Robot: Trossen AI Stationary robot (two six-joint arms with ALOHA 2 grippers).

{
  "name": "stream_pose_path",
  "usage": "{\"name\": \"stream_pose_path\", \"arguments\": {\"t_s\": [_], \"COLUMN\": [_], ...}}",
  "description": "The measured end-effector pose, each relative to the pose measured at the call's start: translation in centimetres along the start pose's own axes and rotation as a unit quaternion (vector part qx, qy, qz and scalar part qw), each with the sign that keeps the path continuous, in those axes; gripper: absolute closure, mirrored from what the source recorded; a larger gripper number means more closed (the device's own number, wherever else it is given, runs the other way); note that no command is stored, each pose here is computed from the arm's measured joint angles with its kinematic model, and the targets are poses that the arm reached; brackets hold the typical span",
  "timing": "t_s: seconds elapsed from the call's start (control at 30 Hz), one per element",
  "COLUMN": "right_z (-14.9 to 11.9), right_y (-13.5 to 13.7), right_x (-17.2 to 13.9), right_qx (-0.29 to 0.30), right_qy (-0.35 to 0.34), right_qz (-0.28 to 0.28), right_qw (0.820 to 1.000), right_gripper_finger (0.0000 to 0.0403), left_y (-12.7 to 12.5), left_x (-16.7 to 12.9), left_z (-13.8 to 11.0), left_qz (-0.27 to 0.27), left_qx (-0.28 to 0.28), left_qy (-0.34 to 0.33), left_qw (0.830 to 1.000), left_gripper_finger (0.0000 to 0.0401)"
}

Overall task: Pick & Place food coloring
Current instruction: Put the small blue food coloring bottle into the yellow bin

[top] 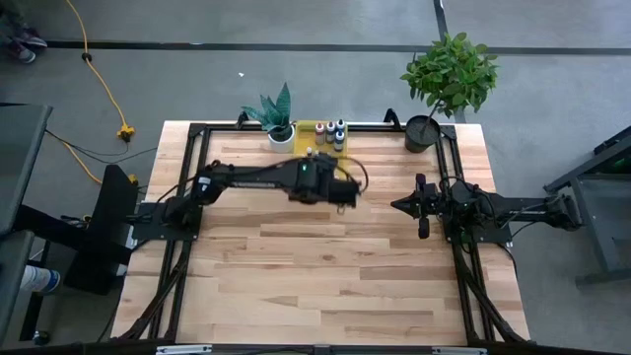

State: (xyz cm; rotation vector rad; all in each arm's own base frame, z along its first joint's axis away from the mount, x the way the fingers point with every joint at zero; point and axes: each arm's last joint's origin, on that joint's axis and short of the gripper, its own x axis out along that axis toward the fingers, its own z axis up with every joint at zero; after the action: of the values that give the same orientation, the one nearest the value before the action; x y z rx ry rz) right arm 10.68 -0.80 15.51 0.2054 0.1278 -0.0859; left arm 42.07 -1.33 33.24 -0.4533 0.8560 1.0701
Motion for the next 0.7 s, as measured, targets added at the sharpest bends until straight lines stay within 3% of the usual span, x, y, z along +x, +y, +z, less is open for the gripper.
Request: {"name": "stream_pose_path", "arguments": {"t_s": [0.17, 0.33, 0.43, 0.5, 0.63, 0.7], "right_z": [0.0, 0.0, 0.0, 0.0, 0.0, 0.0], "right_y": [0.0, 0.0, 0.0, 0.0, 0.0, 0.0], "right_x": [0.0, 0.0, 0.0, 0.0, 0.0, 0.0], "right_qx": [0.000, 0.000, 0.000, 0.000, 0.000, 0.000], "right_qy": [0.000, 0.000, 0.000, -0.001, 0.000, 0.000], "right_qz": [0.000, 0.000, 0.000, 0.000, 0.000, 0.000], "right_qw": [1.000, 1.000, 1.000, 1.000, 1.000, 1.000], "right_gripper_finger": [0.0402, 0.0402, 0.0402, 0.0402, 0.0402, 0.0402], "left_y": [1.7, 4.7, 6.4, 7.0, 7.7, 8.2], "left_x": [1.5, 0.7, 1.4, 2.7, 6.4, 8.2], "left_z": [2.1, 2.7, 1.9, 0.9, -1.3, -2.2], "left_qz": [0.023, 0.028, 0.007, -0.036, -0.127, -0.141], "left_qx": [0.014, 0.010, 0.006, 0.012, 0.071, 0.086], "left_qy": [-0.006, -0.032, -0.044, -0.048, -0.043, -0.027], "left_qw": [1.000, 0.999, 0.999, 0.998, 0.988, 0.986], "left_gripper_finger": [0.0364, 0.0364, 0.0364, 0.0364, 0.0364, 0.0364]}}
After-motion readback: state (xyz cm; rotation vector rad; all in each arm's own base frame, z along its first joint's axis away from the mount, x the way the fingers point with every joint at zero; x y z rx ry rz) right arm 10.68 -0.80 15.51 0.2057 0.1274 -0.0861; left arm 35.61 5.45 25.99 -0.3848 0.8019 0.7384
